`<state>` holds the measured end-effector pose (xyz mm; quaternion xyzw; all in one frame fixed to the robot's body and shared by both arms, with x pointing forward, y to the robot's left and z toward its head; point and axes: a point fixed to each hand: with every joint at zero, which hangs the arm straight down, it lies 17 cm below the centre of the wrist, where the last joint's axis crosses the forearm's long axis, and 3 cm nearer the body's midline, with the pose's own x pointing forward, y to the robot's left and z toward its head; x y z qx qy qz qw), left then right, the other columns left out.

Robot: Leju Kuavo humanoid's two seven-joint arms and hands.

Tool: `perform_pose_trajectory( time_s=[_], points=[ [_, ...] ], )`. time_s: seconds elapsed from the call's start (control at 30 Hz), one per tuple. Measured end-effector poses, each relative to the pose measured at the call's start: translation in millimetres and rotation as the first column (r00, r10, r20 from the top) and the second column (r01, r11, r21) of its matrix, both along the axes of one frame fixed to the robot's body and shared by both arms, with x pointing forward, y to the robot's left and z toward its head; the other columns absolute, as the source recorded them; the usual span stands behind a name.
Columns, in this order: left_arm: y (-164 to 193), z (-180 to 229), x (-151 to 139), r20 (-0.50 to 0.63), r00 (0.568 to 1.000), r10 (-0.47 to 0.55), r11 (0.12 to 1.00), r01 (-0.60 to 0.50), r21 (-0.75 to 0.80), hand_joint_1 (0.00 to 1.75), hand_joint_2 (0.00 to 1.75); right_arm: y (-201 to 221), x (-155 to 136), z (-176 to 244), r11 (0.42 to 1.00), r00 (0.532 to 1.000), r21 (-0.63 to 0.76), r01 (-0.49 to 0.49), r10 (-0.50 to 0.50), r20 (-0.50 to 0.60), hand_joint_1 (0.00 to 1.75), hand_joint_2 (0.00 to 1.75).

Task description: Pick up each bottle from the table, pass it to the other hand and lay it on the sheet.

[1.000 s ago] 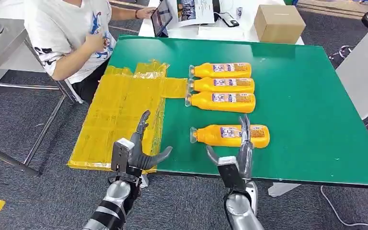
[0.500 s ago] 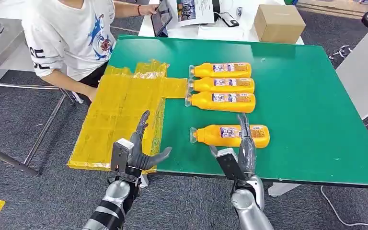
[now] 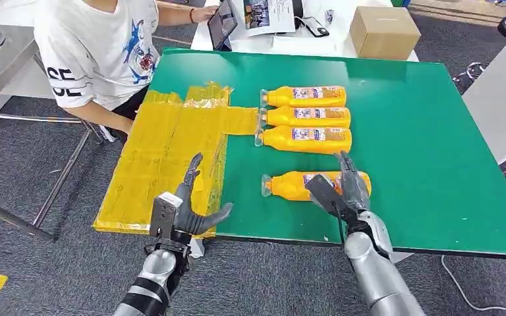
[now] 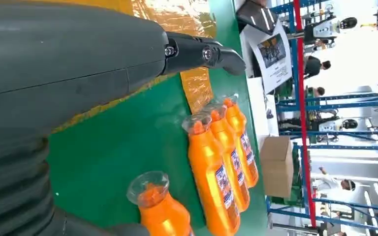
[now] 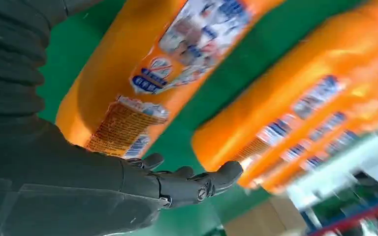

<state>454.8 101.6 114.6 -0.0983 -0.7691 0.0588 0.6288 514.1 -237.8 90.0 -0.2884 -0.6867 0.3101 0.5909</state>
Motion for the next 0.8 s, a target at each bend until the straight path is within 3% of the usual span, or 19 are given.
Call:
perform_pose_trajectory(
  time_s=[0.43, 0.8],
  points=[
    [5.9, -5.9, 1.0, -0.013, 1.000, 0.013, 1.000, -0.013, -0.002, 0.00, 1.75, -27.6, 20.5, -4.8, 0.998, 0.998, -0.066, 0.011, -0.015, -0.063, 0.00, 1.75],
    [6.9, -5.4, 8.7, -0.011, 1.000, 0.006, 1.000, -0.006, -0.006, 0.00, 1.75, -1.5, 28.5, -34.1, 0.985, 0.966, -0.114, -0.129, 0.099, -0.238, 0.00, 1.75]
  ],
)
